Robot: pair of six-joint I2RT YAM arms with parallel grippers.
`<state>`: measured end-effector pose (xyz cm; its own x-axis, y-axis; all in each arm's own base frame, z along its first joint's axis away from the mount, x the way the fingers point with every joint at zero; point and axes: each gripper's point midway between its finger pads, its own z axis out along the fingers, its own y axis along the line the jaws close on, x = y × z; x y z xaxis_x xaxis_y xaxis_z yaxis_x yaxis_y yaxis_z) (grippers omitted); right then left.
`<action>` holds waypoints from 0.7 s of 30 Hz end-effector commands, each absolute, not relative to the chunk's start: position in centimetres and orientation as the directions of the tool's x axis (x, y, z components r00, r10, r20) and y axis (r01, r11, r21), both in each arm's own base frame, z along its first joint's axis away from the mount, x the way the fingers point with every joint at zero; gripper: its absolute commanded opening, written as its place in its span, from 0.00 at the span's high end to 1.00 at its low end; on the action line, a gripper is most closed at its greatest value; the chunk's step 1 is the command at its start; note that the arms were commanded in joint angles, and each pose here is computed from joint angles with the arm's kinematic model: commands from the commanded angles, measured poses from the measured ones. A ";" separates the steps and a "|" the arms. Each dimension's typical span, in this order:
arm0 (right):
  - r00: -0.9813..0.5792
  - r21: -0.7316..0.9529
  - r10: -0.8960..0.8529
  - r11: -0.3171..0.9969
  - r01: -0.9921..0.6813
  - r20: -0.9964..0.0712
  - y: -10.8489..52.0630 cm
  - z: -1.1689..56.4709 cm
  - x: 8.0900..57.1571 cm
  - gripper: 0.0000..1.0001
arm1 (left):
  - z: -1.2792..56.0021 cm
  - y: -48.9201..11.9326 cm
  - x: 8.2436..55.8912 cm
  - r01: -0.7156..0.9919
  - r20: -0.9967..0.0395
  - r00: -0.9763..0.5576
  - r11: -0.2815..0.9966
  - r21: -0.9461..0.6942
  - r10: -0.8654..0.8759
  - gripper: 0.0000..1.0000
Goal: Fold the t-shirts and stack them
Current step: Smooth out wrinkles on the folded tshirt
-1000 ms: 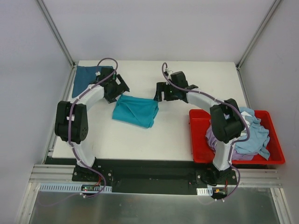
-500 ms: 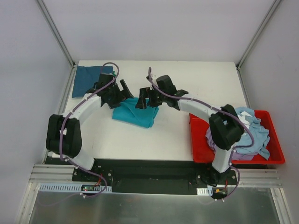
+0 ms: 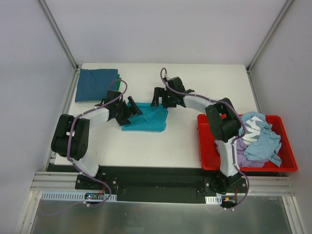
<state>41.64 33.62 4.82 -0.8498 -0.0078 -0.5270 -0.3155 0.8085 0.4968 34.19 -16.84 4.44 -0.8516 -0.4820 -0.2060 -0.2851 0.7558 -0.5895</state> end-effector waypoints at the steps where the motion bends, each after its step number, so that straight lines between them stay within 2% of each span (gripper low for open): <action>1: -0.853 0.390 -0.040 0.878 -0.278 -0.520 30.8 3.9 40.8 0.04 | 1.8 -16.3 27.8 -0.344 -0.116 -0.878 0.782 -0.520 -0.464 0.01; 8: -0.769 0.372 -0.102 0.830 -0.415 -0.631 30.3 11.4 37.1 0.04 | 3.9 -18.2 22.6 -0.245 -0.148 -0.912 0.796 -0.554 -0.384 0.01; 12: -0.723 0.364 -0.088 0.818 -0.445 -0.685 29.2 15.1 34.2 0.04 | 6.5 -18.0 22.6 -0.199 -0.229 -0.892 0.791 -0.579 -0.391 0.01; 17: -0.793 0.451 -0.040 0.804 -0.387 -0.608 27.9 14.3 28.6 0.04 | 10.0 -18.7 22.9 -0.125 -0.289 -0.874 0.756 -0.643 -0.391 0.01; 21: -0.850 0.530 -0.019 0.774 -0.346 -0.526 28.6 12.4 24.6 0.04 | 9.8 -19.1 22.6 -0.096 -0.296 -0.886 0.767 -0.635 -0.357 0.01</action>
